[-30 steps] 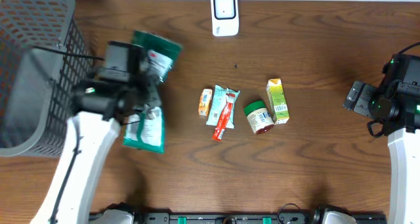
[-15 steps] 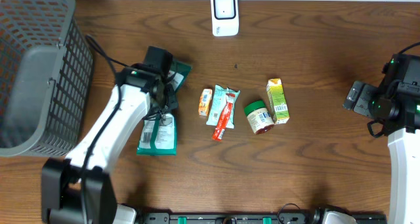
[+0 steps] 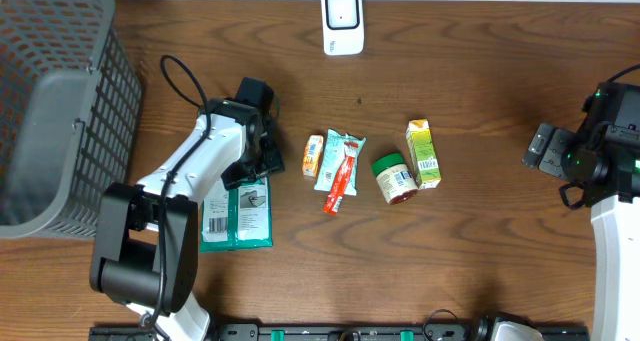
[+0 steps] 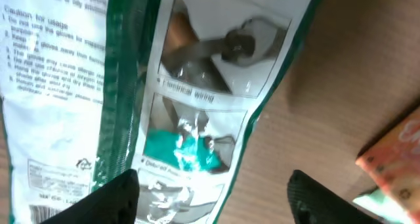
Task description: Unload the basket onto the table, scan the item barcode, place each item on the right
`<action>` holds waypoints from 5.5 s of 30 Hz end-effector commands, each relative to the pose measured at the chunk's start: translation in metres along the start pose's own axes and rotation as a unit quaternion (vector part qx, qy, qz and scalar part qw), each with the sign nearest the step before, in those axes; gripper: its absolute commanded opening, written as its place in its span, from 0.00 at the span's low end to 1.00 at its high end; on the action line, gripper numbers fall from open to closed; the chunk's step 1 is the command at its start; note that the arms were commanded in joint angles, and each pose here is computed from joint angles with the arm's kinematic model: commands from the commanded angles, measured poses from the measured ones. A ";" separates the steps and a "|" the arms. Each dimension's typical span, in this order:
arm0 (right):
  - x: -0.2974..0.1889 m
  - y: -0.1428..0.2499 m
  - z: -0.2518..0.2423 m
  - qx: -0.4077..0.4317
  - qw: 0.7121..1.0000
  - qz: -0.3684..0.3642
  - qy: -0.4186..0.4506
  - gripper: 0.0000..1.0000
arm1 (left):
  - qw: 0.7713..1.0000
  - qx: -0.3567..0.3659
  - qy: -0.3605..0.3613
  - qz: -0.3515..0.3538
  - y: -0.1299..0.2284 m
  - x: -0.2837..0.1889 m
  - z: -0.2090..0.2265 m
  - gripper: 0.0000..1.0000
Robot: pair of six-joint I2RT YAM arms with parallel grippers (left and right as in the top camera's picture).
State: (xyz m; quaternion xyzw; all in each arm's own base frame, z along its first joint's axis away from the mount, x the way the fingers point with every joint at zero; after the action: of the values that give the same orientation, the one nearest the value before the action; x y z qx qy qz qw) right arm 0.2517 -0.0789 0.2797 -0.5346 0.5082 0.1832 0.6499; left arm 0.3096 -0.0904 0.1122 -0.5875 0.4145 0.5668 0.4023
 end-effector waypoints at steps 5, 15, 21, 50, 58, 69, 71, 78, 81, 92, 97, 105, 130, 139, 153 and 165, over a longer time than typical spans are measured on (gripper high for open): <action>-0.003 -0.001 -0.002 -0.001 1.000 -0.005 0.003 0.99 | 0.994 0.036 0.061 -0.081 -0.010 -0.083 -0.009 0.74; -0.003 -0.001 -0.002 -0.001 1.000 -0.005 0.003 0.99 | 0.964 -0.037 0.026 -0.260 -0.007 -0.181 0.061 0.80; -0.003 -0.001 -0.002 -0.001 1.000 -0.005 0.003 0.99 | 0.952 -0.113 -0.010 -0.284 -0.006 -0.198 0.111 0.87; -0.003 -0.001 -0.002 -0.001 1.000 -0.005 0.003 0.99 | 0.949 -0.135 -0.017 -0.283 -0.008 -0.197 0.123 0.88; -0.003 -0.001 -0.002 -0.001 1.000 -0.005 0.003 0.99 | 0.949 -0.135 -0.017 -0.283 -0.008 -0.197 0.123 0.88; -0.003 -0.001 -0.002 -0.001 1.000 -0.005 0.003 0.99 | 0.949 -0.135 -0.017 -0.283 -0.008 -0.197 0.123 0.88; -0.003 -0.001 -0.002 -0.001 1.000 -0.005 0.003 0.99 | 0.949 -0.135 -0.017 -0.283 -0.008 -0.197 0.123 0.88; -0.003 -0.001 -0.002 -0.001 1.000 -0.005 0.003 0.99 | 0.949 -0.135 -0.017 -0.283 -0.008 -0.197 0.123 0.88; -0.003 -0.001 -0.002 -0.001 1.000 -0.005 0.003 0.99 | 0.949 -0.135 -0.017 -0.283 -0.008 -0.197 0.123 0.89; -0.003 -0.001 -0.002 -0.001 1.000 -0.005 0.003 0.99 | 0.949 -0.135 -0.017 -0.283 -0.008 -0.197 0.123 0.89; -0.003 -0.001 -0.002 -0.001 1.000 -0.005 0.003 0.99 | 0.949 -0.135 -0.017 -0.283 -0.008 -0.197 0.123 0.88; -0.003 -0.001 -0.002 -0.001 1.000 -0.005 0.003 0.99 | 0.949 -0.135 -0.017 -0.283 -0.008 -0.197 0.123 0.88; -0.003 -0.001 -0.002 -0.001 1.000 -0.005 0.003 0.99 | 0.949 -0.135 -0.017 -0.283 -0.008 -0.197 0.123 0.89; -0.003 -0.001 -0.002 -0.001 1.000 -0.006 0.003 0.99 | 0.949 -0.135 -0.017 -0.283 -0.008 -0.197 0.123 0.89; -0.004 0.003 0.015 0.000 0.996 0.016 -0.089 0.99 | 0.949 -0.135 -0.017 -0.283 -0.008 -0.197 0.123 0.89; -0.010 0.008 0.033 -0.002 0.981 0.037 -0.193 0.62 | 0.949 -0.135 -0.017 -0.283 -0.008 -0.197 0.123 0.89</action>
State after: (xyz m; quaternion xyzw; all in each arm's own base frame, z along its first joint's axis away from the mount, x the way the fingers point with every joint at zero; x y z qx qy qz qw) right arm 0.2572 -0.0478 0.2776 -0.4791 0.4112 0.2959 0.7168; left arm 0.2749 0.0322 0.3016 -0.7231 0.1505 0.4905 0.4625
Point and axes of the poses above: each gripper's point midway between its finger pads, its own x axis out along the fingers, its own z axis along the line the jaws close on, y = z × x, the point moved 8 cm from there along -x, back along the fingers
